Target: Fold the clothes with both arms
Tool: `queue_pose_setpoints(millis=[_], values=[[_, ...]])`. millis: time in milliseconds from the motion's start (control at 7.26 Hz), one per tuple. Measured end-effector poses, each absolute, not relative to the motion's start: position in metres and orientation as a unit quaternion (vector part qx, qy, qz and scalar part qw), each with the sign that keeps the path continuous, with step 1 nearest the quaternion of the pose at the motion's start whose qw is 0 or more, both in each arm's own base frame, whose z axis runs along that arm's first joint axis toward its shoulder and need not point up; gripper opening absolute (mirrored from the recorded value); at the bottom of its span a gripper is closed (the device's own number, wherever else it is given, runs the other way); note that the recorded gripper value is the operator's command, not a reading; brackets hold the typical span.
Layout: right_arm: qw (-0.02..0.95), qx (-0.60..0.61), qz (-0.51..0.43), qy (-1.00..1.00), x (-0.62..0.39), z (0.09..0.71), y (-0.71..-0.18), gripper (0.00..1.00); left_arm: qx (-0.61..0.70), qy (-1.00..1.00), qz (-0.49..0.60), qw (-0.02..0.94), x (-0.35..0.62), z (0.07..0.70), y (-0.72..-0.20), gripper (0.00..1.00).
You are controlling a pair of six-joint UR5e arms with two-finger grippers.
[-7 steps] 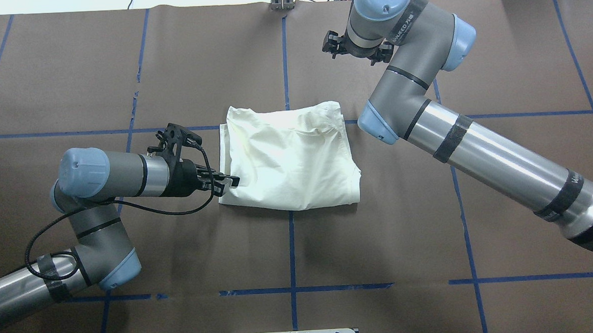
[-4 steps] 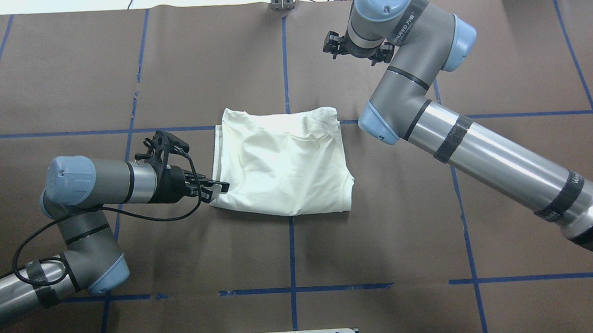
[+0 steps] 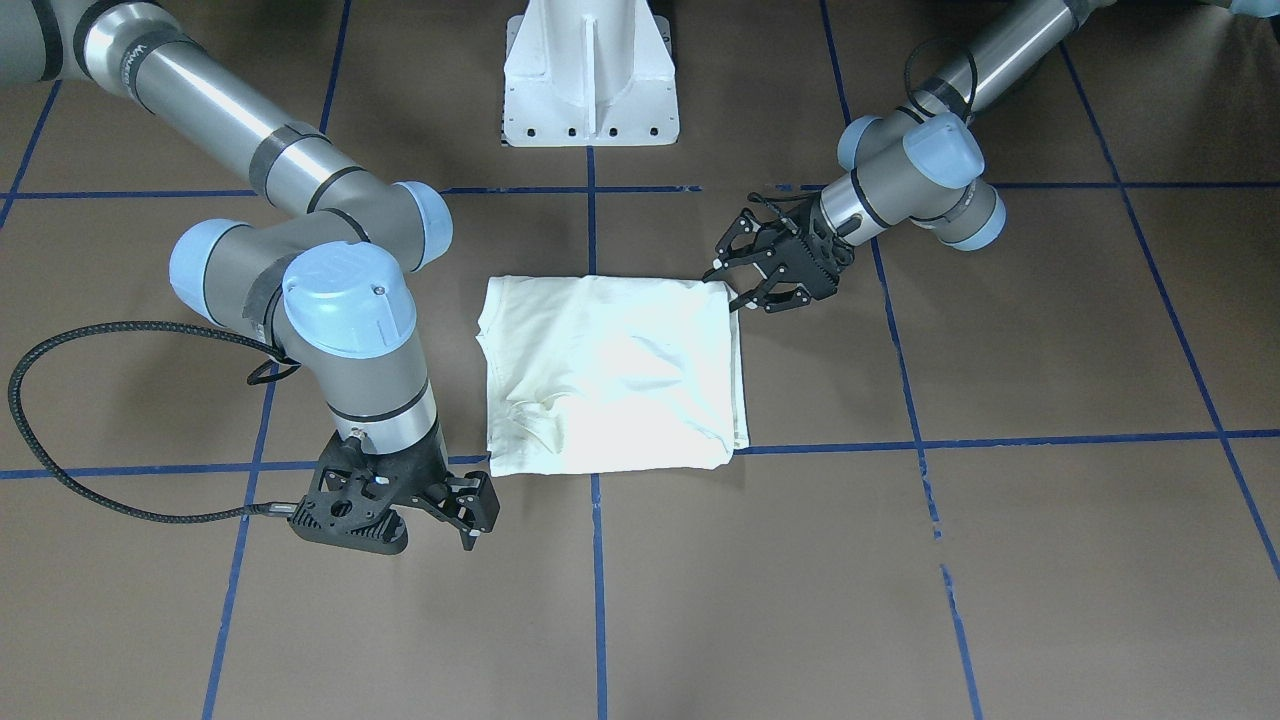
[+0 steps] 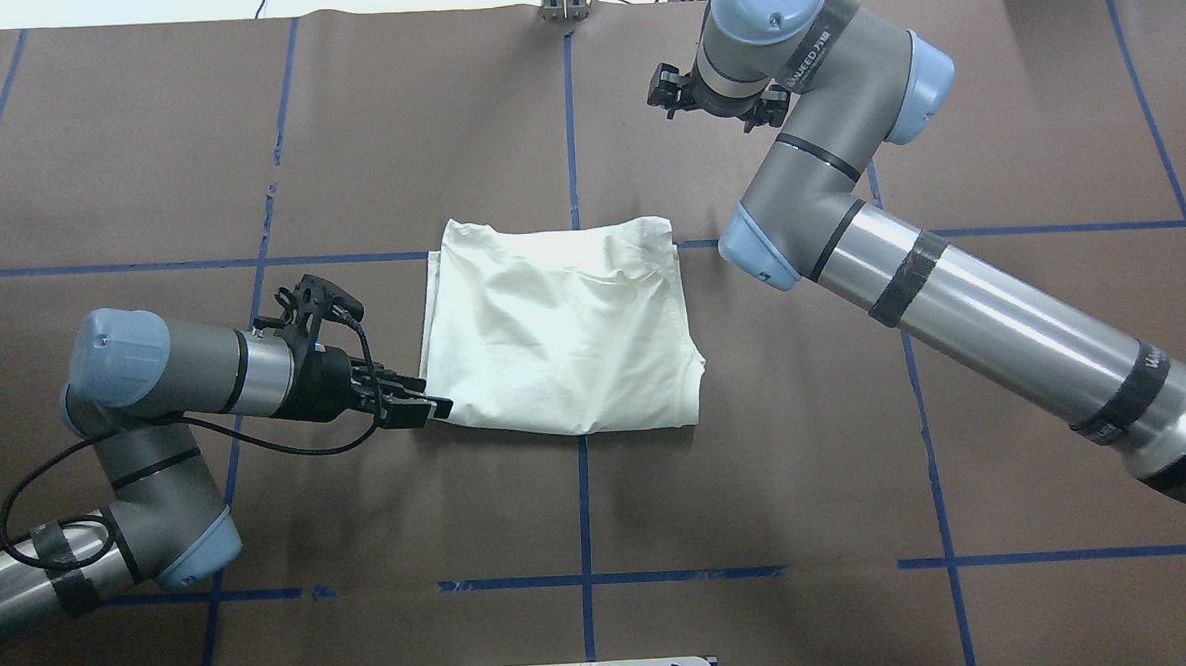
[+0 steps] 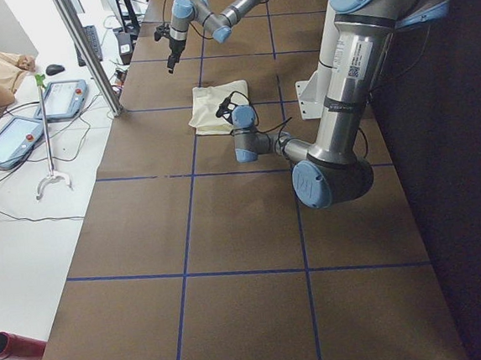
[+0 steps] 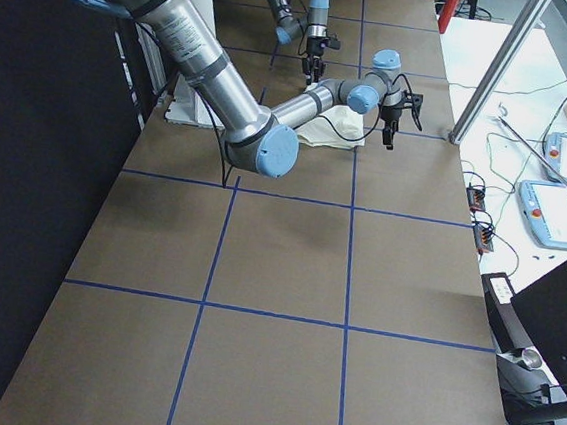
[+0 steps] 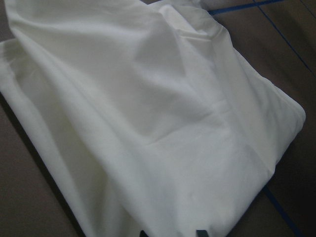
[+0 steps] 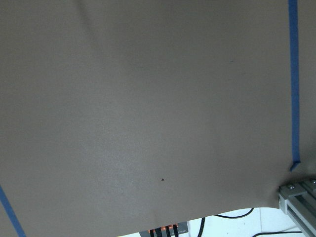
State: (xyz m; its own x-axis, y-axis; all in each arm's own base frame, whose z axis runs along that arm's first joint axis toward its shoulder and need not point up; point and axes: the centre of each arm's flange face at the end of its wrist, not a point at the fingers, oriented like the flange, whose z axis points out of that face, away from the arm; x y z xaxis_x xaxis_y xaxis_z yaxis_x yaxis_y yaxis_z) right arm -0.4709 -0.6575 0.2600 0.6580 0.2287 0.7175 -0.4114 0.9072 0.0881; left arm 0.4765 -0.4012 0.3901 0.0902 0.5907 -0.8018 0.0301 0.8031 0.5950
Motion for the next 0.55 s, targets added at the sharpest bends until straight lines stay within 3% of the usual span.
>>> queue_pose_setpoints(millis=[138,551], values=[[0.902,0.122,0.178,-0.373,-0.4708,0.2607,-0.6574,1.00,0.238,0.643,0.201,0.700,0.4741,0.3969,-0.3994,0.46],[0.903,0.122,0.178,-0.372,-0.4705,0.2627,-0.6573,1.00,0.234,0.645,0.199,0.700,0.4736,0.3985,-0.3964,0.45]])
